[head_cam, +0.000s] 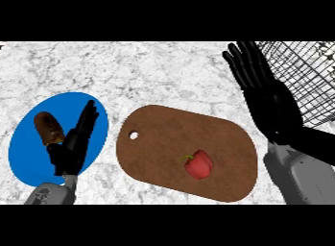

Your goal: Pick the bell pepper from the cutting board and place it in the basket

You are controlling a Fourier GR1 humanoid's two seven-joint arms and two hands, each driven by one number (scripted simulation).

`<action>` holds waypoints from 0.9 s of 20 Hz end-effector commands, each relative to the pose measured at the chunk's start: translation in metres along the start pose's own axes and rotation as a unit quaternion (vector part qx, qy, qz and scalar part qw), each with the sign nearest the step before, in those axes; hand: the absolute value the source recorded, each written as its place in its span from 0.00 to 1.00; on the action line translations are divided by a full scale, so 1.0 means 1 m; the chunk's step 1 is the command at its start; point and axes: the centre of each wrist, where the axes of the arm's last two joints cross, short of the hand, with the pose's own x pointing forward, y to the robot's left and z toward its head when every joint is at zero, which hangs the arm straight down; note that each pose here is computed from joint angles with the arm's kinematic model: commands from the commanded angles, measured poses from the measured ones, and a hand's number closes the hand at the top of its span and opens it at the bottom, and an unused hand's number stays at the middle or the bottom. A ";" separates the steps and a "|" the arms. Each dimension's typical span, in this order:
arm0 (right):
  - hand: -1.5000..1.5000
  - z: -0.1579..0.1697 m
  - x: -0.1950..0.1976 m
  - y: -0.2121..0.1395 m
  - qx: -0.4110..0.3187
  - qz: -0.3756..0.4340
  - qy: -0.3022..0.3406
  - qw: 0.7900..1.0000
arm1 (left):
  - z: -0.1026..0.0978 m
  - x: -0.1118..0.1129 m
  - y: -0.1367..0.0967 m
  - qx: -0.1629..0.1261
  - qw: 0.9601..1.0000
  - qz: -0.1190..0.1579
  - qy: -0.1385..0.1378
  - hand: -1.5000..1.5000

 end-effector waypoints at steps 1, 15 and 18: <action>1.00 -0.026 -0.004 0.018 0.070 -0.014 0.005 0.997 | -0.006 0.000 0.012 0.005 1.000 0.003 0.008 0.50; 0.00 0.025 0.011 0.146 0.522 0.051 -0.192 0.830 | -0.037 0.058 0.081 0.028 0.997 -0.023 0.072 0.50; 0.00 0.052 0.038 0.150 0.511 0.095 -0.148 0.842 | -0.022 0.050 0.084 0.039 0.995 -0.036 0.082 0.50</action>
